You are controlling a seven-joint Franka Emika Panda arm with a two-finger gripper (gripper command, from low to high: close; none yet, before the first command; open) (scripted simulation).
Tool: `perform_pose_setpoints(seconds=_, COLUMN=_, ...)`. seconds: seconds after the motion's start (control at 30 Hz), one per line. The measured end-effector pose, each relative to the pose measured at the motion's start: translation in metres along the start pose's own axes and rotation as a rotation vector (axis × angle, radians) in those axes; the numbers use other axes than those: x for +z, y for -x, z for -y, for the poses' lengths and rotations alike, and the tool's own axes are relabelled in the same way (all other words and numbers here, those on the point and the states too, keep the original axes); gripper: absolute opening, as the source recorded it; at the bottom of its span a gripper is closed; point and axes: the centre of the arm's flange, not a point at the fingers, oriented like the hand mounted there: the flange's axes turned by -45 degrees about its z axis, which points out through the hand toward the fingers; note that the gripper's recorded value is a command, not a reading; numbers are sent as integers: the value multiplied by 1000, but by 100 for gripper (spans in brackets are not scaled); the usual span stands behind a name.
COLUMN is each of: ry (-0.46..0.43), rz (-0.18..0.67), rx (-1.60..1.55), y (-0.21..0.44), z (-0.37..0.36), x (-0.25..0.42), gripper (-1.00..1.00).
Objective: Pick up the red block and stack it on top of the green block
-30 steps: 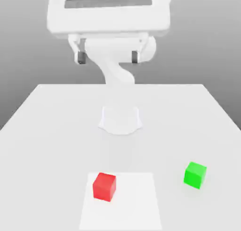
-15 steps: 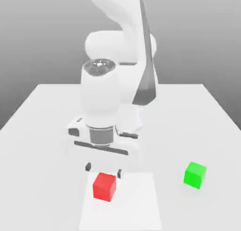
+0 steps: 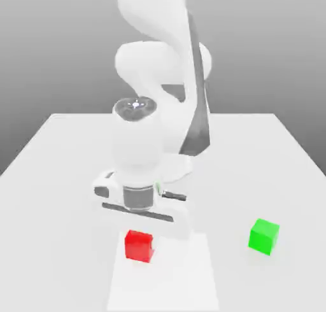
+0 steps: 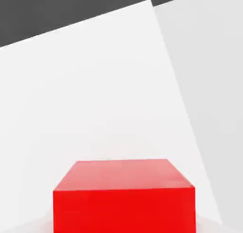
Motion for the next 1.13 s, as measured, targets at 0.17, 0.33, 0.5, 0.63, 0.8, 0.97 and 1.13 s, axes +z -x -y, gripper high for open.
perform_pose_setpoints(seconds=0.17, ry=-12, rz=-2, rx=-194, y=16, z=60, x=-19, gripper=-100)
perform_pose_setpoints(seconds=0.33, ry=-20, rz=-3, rx=-413, y=44, z=122, x=-30, gripper=-100)
perform_pose_setpoints(seconds=0.5, ry=-19, rz=-4, rx=-625, y=80, z=176, x=-39, gripper=-100)
perform_pose_setpoints(seconds=0.63, ry=-11, rz=-2, rx=-791, y=114, z=213, x=-44, gripper=-100)
perform_pose_setpoints(seconds=0.8, ry=1, rz=-3, rx=-917, y=141, z=238, x=-37, gripper=-100)
perform_pose_setpoints(seconds=0.97, ry=3, rz=-6, rx=-918, y=140, z=239, x=-5, gripper=-100)
perform_pose_setpoints(seconds=1.13, ry=1, rz=-2, rx=-922, y=143, z=238, x=16, gripper=100)
